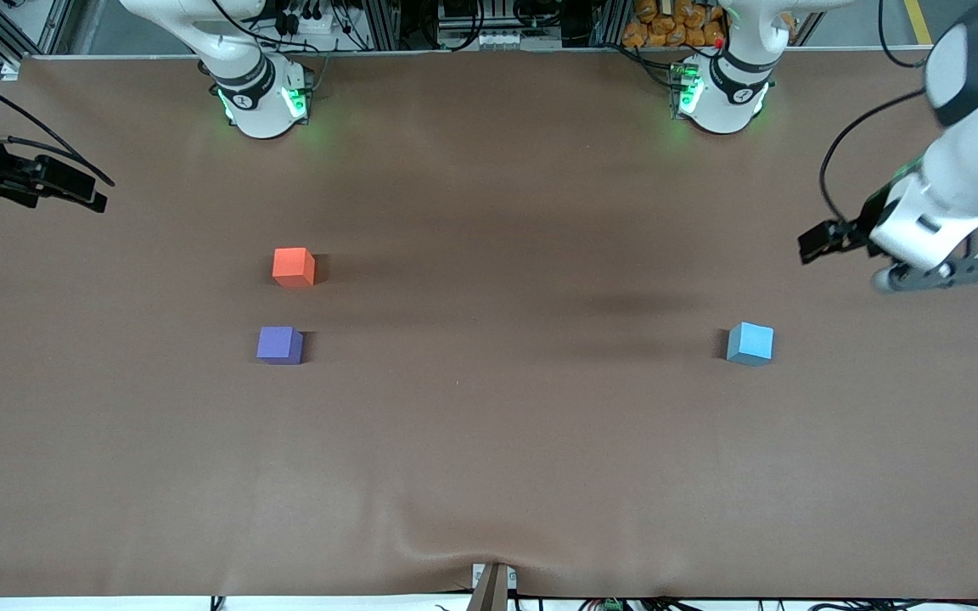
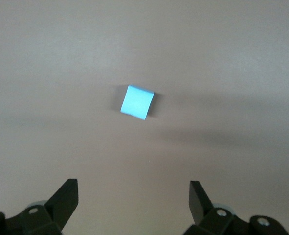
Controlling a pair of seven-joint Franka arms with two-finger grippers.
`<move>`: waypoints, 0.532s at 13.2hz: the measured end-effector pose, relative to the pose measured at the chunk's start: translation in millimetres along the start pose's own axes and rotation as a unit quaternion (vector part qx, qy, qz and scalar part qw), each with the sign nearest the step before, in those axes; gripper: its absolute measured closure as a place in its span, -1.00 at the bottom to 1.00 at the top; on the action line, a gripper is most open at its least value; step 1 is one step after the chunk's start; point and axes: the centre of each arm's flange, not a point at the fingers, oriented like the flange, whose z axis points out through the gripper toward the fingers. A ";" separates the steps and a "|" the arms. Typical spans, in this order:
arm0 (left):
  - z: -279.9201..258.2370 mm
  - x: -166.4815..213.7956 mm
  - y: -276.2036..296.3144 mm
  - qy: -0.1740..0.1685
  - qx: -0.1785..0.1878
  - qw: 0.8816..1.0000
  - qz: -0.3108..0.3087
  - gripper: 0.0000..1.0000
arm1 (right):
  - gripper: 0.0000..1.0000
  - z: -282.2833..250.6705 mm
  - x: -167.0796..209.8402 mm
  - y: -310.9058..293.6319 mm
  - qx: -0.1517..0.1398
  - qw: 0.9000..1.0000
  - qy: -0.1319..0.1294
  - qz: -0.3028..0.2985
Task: Place blue block between orange and purple blocks
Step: 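Reach the left gripper down to the light blue block and grasp it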
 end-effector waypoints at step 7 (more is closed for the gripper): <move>129.0 33.2 -27.6 0.010 -0.011 0.997 0.078 -1.00 | -1.00 7.9 3.8 1.1 -0.001 1.000 -0.013 0.001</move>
